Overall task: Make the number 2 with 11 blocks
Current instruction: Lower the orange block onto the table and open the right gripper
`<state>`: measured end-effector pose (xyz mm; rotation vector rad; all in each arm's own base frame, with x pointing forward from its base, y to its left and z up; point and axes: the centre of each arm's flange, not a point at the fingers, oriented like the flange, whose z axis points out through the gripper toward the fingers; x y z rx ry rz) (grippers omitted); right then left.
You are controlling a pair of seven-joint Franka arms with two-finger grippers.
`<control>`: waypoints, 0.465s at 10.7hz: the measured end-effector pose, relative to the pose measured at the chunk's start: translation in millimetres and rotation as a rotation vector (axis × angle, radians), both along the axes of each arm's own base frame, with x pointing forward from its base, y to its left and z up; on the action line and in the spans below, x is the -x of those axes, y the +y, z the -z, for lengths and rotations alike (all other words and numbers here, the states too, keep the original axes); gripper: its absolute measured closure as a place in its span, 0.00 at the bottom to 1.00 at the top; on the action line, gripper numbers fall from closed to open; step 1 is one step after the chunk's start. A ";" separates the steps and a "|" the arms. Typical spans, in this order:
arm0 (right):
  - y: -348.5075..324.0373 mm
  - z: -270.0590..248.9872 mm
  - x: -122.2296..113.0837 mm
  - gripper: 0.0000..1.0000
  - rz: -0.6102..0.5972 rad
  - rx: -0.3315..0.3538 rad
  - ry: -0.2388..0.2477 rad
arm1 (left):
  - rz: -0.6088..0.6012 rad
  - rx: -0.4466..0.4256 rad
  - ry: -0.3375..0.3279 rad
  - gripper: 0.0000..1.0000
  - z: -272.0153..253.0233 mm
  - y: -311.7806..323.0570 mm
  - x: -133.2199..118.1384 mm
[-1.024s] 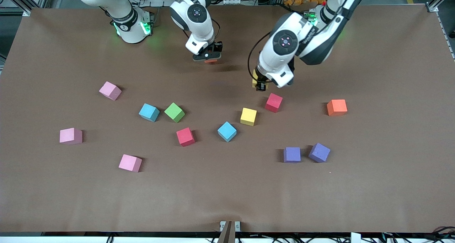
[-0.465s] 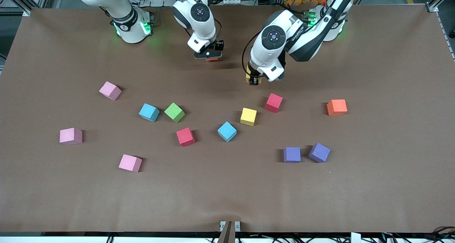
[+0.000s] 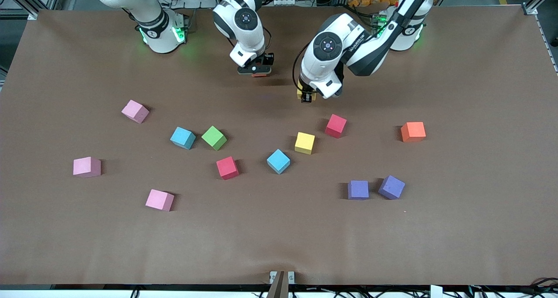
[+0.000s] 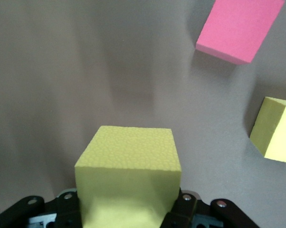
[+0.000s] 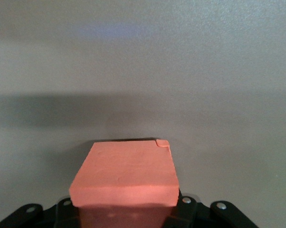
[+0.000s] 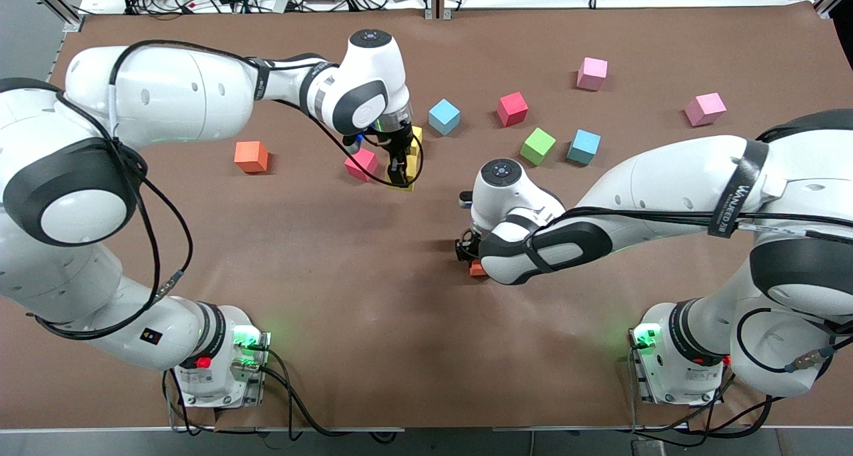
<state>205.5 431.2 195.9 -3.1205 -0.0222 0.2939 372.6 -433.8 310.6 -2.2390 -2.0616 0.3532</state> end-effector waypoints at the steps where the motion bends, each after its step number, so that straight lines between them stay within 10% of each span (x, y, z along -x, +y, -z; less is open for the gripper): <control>1: 0.1 1.3 0.9 0.38 0.000 0.002 0.001 | 0.005 -0.002 -0.002 0.40 0.2 -0.9 1.2; 5: 1.1 2.0 3.3 0.38 -0.005 0.003 0.001 | 0.006 -0.002 -0.004 0.40 3.2 -1.0 0.4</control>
